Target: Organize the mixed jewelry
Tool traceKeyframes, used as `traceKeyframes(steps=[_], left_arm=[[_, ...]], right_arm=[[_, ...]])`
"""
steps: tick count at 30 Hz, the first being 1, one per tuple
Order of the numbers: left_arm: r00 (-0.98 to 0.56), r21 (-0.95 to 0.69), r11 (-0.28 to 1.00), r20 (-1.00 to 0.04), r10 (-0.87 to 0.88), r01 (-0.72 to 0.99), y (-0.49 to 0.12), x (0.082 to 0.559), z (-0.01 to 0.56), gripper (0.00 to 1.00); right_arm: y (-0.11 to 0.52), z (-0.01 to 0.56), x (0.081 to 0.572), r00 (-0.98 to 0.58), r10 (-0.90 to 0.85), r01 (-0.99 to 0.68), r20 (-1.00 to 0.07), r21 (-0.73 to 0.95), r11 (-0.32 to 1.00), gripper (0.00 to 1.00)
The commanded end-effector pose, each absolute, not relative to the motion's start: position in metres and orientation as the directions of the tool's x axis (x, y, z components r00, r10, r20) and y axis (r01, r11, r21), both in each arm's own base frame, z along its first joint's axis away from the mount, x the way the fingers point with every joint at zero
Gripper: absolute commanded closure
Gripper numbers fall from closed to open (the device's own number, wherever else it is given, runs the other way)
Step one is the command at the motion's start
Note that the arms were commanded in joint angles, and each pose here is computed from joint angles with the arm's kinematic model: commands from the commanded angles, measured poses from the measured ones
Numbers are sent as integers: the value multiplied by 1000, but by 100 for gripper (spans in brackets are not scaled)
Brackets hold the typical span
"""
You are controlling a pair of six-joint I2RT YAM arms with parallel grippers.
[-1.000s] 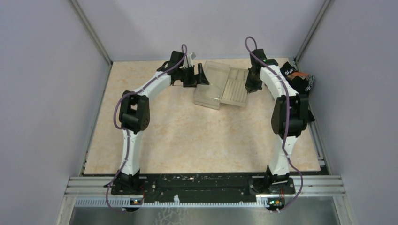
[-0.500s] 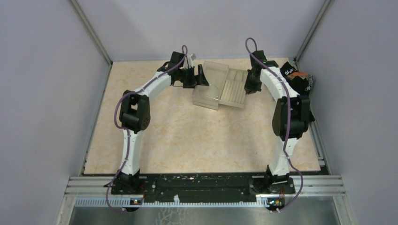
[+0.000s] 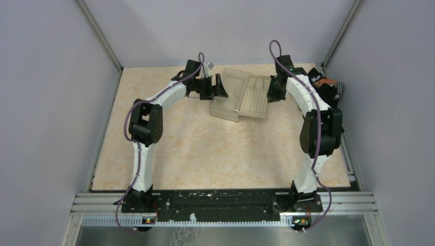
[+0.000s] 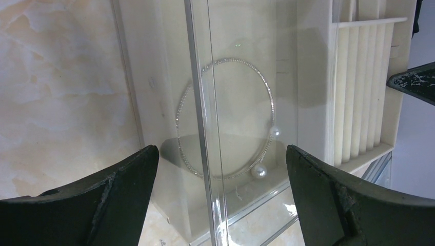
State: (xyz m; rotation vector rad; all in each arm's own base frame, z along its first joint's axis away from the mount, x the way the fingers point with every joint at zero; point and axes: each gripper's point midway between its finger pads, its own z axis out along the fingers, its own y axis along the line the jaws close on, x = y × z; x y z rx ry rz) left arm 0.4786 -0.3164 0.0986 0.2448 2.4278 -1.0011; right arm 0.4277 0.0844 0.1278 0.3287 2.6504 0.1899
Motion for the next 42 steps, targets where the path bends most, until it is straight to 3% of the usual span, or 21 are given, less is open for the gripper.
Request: traceKeyframes(steps=[1,22,37,42], left_arm=[[-869,-597,719,-494,21,356,-313,462,94,1],[-856,-642,654,-517,15,400,-326,461,118,1],[-853,-664,620,-522,18,419,-339,454,130,1],[-831,-633,639,-556,19,438,-335,458,139,1]], right_arm=[[106,172,434,-815,233,92,-530,279,956,100],[158,158,445,-827,241,33,-508,385,922,100],[249,157,453,-835,265,-53,-482,551,833,100],[221,168,449,-797,277,-25,-537,487,873,61]])
